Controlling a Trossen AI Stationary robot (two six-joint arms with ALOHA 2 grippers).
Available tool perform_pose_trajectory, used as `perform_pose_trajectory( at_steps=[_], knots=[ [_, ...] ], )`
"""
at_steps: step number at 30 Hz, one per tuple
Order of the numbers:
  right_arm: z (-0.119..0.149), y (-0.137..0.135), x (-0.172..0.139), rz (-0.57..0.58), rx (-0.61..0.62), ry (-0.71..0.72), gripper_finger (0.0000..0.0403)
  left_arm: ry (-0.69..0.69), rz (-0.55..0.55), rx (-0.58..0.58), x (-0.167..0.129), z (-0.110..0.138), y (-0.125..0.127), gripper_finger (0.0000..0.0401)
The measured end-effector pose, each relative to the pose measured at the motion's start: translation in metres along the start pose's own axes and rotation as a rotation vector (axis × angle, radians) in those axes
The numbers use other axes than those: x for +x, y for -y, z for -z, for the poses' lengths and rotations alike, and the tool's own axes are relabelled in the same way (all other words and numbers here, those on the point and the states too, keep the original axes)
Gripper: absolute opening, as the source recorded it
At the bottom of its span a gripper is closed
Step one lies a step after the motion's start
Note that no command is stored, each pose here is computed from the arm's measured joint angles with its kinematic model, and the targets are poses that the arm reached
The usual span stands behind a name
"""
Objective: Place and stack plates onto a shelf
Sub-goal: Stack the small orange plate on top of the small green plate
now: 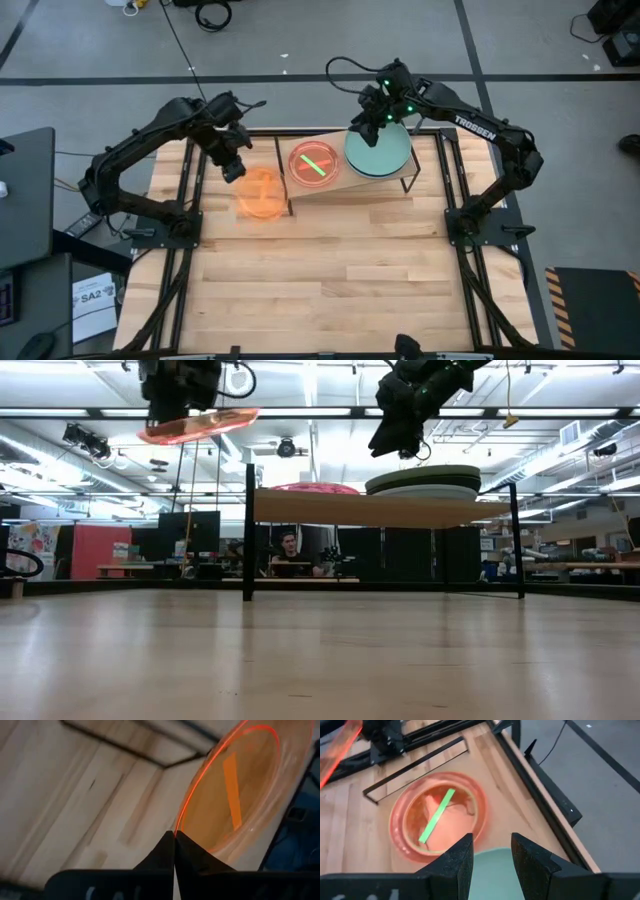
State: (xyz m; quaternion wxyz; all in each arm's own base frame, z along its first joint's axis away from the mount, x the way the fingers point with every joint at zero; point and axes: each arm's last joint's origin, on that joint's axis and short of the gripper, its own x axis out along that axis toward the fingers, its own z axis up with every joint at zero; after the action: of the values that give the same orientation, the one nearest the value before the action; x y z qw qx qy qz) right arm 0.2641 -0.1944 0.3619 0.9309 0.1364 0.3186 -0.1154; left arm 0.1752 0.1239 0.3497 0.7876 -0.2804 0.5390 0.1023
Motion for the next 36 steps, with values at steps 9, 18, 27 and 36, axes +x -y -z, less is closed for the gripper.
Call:
perform_pose_trajectory(
  at_steps=[9,18,27,36],
  knots=[
    [0.001,-0.025,-0.015,-0.043,-0.072,-0.007,0.0139,0.233,0.038,-0.073,-0.003,-0.024,0.001,0.0004],
    [-0.001,-0.048,-0.045,-0.067,-0.128,0.067,0.0139,0.462,0.094,-0.154,-0.005,-0.052,0.003,0.0004],
    [0.005,-0.068,-0.067,-0.103,-0.157,0.063,0.0139,0.531,0.141,-0.106,0.018,-0.084,0.009,0.0004],
    [0.026,-0.089,-0.080,-0.157,-0.204,0.069,0.0139,0.461,0.093,-0.153,0.048,-0.099,-0.004,0.0004]
  ],
)
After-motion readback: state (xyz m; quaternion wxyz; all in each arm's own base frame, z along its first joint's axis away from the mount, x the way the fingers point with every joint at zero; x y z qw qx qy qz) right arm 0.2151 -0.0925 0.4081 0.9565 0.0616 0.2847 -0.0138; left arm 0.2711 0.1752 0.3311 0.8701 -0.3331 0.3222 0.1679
